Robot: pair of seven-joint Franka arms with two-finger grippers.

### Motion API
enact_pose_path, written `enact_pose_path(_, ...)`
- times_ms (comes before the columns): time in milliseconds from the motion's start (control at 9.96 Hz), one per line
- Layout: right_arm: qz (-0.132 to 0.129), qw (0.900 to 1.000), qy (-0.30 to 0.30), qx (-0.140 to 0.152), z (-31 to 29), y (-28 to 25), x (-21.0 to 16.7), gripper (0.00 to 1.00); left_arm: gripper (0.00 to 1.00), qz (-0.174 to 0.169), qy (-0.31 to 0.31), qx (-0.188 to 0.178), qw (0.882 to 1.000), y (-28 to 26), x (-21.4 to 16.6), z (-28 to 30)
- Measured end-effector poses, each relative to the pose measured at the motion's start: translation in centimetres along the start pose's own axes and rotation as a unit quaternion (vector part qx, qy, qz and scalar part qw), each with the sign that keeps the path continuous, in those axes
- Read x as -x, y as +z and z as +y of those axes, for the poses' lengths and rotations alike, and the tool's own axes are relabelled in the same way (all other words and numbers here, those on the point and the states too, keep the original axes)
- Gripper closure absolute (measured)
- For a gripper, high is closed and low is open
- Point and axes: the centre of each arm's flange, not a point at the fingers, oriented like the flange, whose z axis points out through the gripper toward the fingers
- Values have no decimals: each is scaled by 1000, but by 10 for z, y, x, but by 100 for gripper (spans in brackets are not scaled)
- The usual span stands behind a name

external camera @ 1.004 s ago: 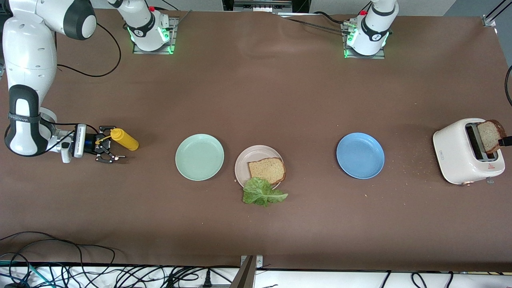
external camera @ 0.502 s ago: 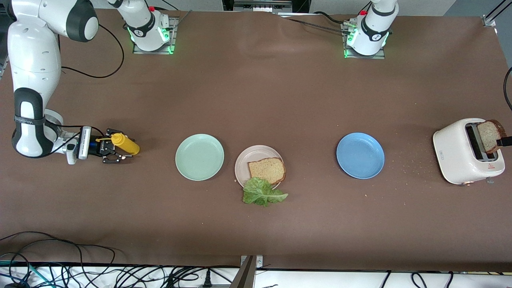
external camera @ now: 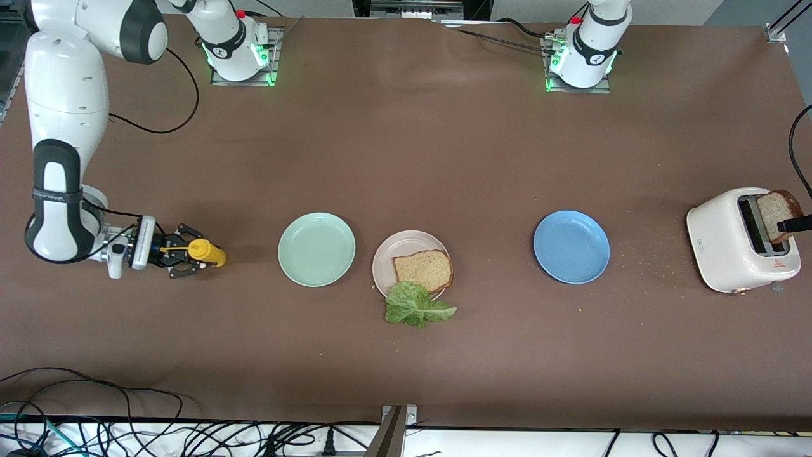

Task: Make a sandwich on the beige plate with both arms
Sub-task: 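Carry the mustard bottle with the right gripper over the bread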

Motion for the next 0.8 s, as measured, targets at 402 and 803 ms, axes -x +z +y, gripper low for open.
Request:
enact_pose_path(402,-66,997,-14,28,27,48,-59,61,0,9,5,-1,1000,22,3,6)
enact_pose_path(803,-130,990,26,50,41,76,-123,61,0,8,9,0,1000,24,9,7)
